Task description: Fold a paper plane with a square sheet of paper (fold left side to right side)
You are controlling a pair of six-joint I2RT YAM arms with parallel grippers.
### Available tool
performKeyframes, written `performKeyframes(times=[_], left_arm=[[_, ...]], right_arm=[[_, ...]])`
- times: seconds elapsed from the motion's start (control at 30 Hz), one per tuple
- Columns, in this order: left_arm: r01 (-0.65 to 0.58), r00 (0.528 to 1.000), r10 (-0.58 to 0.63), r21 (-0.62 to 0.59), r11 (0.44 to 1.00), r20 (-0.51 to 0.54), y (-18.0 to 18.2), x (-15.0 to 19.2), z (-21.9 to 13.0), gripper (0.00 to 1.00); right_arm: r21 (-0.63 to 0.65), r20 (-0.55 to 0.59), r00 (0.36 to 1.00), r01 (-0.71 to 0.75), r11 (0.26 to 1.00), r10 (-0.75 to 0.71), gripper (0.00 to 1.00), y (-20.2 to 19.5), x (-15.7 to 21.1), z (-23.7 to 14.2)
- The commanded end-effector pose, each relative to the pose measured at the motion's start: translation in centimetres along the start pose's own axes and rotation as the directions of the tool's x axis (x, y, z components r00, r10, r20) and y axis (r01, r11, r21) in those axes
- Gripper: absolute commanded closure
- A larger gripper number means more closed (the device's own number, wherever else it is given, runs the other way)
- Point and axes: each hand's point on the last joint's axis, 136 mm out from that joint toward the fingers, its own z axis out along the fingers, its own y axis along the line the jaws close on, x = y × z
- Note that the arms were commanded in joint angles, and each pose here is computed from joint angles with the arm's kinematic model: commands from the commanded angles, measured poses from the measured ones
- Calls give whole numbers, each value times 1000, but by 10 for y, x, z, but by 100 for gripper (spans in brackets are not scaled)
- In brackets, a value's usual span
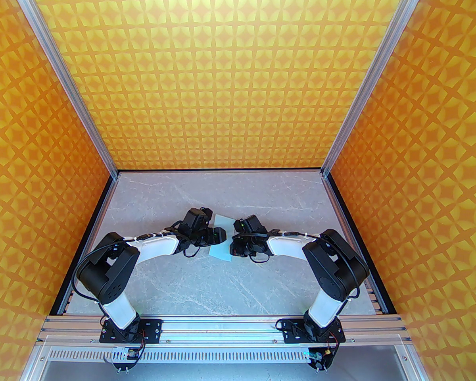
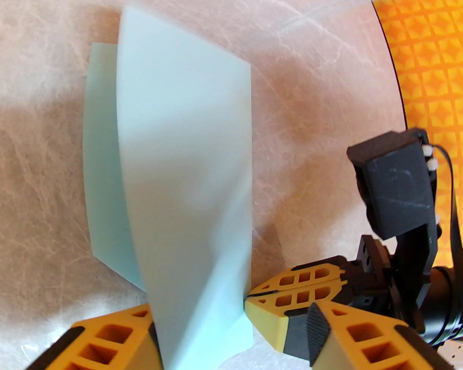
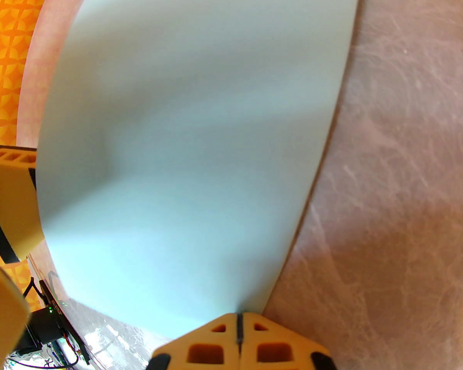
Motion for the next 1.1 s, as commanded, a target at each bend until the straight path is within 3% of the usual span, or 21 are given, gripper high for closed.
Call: performKeyframes(times=[0.0, 0.2, 0.5, 0.77, 1.07], left_arm=[[-34, 999, 34, -3, 999, -42, 3, 11, -4, 42], [-19, 996, 16, -30, 999, -90, 17, 34, -10, 43], [-25, 996, 26, 24, 999, -80, 10, 46, -24, 44], [-22, 997, 29, 106, 994, -73, -4, 45, -24, 49], [-27, 997, 36, 126, 992, -68, -9, 40, -16, 47]], right_arm=[[74, -66, 997, -45, 996, 50, 100, -23, 23, 7], [74, -63, 997, -44, 996, 49, 100, -22, 21, 7], [80, -64, 997, -47, 996, 52, 100, -24, 21, 8], [79, -64, 996, -52, 996, 57, 100, -23, 21, 8], [76, -65, 996, -53, 996, 58, 100, -23, 21, 8]])
